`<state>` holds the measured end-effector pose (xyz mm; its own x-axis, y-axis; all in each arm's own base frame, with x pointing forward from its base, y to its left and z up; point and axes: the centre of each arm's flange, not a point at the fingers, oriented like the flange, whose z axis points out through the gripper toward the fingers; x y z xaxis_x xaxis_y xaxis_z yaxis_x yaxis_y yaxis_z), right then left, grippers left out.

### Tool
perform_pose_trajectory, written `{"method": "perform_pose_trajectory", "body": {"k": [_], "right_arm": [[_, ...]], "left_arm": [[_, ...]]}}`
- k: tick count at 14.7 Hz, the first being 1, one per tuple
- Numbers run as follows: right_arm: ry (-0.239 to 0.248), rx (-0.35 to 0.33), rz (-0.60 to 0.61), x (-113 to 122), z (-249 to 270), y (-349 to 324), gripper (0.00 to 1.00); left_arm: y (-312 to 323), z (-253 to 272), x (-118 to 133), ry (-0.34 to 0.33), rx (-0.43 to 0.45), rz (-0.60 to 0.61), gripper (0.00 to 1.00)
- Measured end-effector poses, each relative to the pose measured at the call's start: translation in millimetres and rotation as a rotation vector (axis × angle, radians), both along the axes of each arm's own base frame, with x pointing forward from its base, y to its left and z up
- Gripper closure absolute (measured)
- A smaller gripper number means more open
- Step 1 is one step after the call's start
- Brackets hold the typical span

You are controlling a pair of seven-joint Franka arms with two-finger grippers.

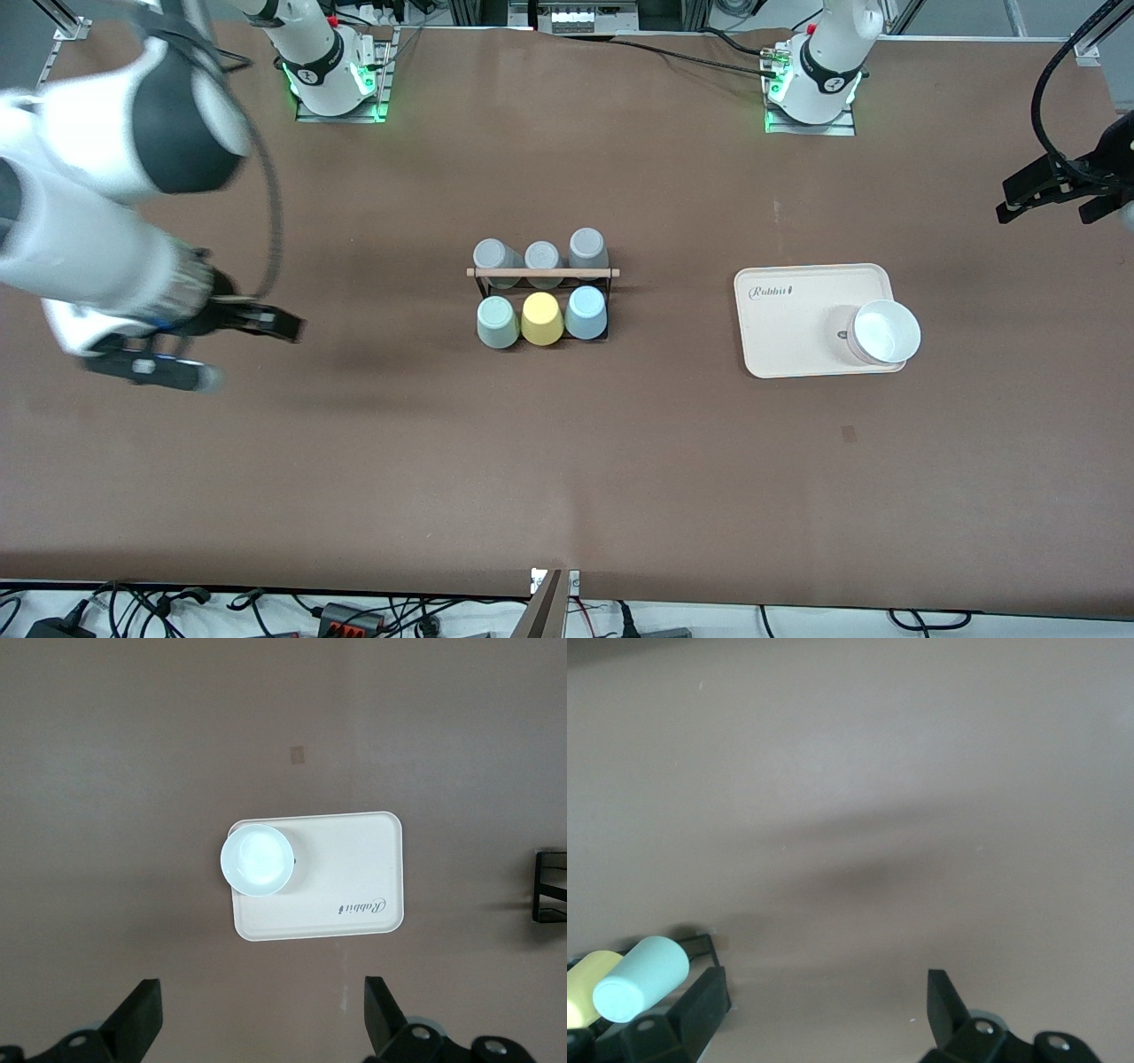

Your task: Hang scattered cups on rack with three cups

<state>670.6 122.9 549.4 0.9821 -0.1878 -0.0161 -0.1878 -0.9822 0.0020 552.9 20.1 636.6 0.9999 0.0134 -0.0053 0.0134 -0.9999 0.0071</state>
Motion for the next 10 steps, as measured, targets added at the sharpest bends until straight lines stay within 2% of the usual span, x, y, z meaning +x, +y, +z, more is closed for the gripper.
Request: {"method": "perform_pose_trajectory", "body": {"k": [3, 7, 10], "right_arm": [[-0.045, 0.006, 0.06, -11, 40, -52, 0.0], [-0.048, 0.004, 0.134, -20, 40, -139, 0.0], [-0.058, 0.003, 0.164, -27, 47, -155, 0.0]], "left_arm": [[0, 0, 0, 0.001, 0.0, 0.0, 0.0], [0, 0, 0, 0.002, 0.0, 0.0, 0.0], [0, 0, 0, 0.002, 0.0, 0.0, 0.0]]}}
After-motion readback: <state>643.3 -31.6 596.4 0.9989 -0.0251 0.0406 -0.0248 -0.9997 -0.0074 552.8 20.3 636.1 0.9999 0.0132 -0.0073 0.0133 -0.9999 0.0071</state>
